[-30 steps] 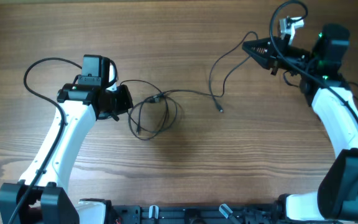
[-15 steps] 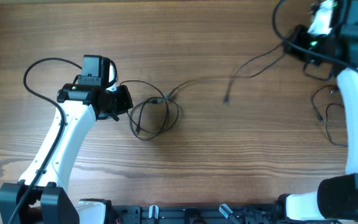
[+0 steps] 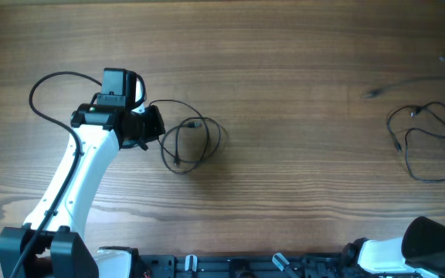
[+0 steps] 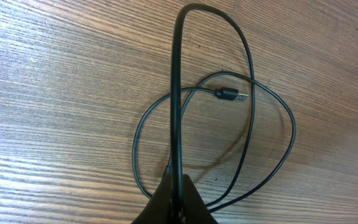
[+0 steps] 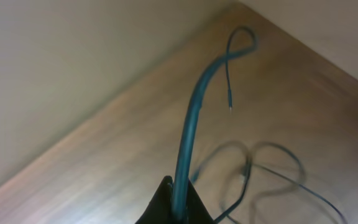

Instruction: Untangle cables

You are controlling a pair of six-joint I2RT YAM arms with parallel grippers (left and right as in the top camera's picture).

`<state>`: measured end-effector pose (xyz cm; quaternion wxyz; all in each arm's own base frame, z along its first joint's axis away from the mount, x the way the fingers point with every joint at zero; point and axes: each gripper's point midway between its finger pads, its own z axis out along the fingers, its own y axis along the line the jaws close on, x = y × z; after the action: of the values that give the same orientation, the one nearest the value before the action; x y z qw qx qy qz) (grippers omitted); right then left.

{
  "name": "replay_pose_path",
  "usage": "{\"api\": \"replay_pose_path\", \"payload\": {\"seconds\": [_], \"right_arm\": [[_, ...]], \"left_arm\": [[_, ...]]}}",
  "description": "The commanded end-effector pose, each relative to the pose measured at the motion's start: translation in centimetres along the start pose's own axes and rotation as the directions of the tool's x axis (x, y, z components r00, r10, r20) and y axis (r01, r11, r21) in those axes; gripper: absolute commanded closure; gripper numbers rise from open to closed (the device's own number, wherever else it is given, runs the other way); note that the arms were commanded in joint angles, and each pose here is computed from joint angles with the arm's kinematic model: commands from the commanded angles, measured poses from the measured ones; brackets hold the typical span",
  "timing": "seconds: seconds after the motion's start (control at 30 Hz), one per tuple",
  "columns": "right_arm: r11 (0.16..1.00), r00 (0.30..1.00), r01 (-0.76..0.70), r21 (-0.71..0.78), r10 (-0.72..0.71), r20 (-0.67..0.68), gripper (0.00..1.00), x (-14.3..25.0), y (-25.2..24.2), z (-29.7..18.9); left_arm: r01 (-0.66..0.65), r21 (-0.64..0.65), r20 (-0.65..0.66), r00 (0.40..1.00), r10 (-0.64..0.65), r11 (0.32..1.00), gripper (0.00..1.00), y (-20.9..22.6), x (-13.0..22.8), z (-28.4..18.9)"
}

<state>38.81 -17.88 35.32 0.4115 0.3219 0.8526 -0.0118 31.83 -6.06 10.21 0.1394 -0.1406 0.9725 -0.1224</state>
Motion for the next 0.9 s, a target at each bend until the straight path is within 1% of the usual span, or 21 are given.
{"api": "replay_pose_path", "payload": {"seconds": [0.0, 0.13, 0.33, 0.47, 0.63, 0.77, 0.87], "right_arm": [[0.976, 0.997, -0.060, 0.209, 0.070, -0.040, 0.95, 1.1, -4.6, 1.7], [0.949, 0.990, -0.033, 0.315, 0.076, -0.123, 0.96, 3.5, -6.8, 3.9], [0.935, 0.962, 0.005, 0.354, 0.092, -0.258, 0.96, 6.9, -8.0, 7.7], [0.927, 0.946, 0.013, 0.375, 0.110, -0.305, 0.95, 8.0, -8.9, 9.0], [0.914, 0.934, 0.001, 0.405, 0.144, -0.328, 0.94, 8.6, -10.6, 9.5], [0.897, 0.930, -0.050, 0.439, 0.202, -0.308, 0.86, 8.4, -12.1, 9.2], [0.896, 0.929, -0.070, 0.438, 0.218, -0.298, 0.85, 8.2, -12.7, 9.2]], "left_arm": [[-0.004, -0.007, -0.004, 1.000, 0.004, 1.000, 0.96, 0.0, 0.1, 0.2], [-0.004, -0.007, -0.004, 1.000, 0.004, 1.000, 0.96, 0.0, 0.1, 0.2], [-0.004, -0.008, -0.007, 1.000, 0.004, 1.000, 0.96, 0.1, 0.1, 0.2], [-0.003, -0.009, -0.008, 1.000, 0.003, 1.000, 0.96, 0.1, 0.2, 0.2], [-0.003, -0.009, -0.008, 1.000, 0.003, 1.000, 0.96, 0.1, 0.2, 0.2], [-0.003, -0.008, -0.007, 1.000, 0.003, 1.000, 0.96, 0.1, 0.1, 0.2], [-0.003, -0.008, -0.007, 1.000, 0.003, 1.000, 0.96, 0.1, 0.1, 0.2]]}}
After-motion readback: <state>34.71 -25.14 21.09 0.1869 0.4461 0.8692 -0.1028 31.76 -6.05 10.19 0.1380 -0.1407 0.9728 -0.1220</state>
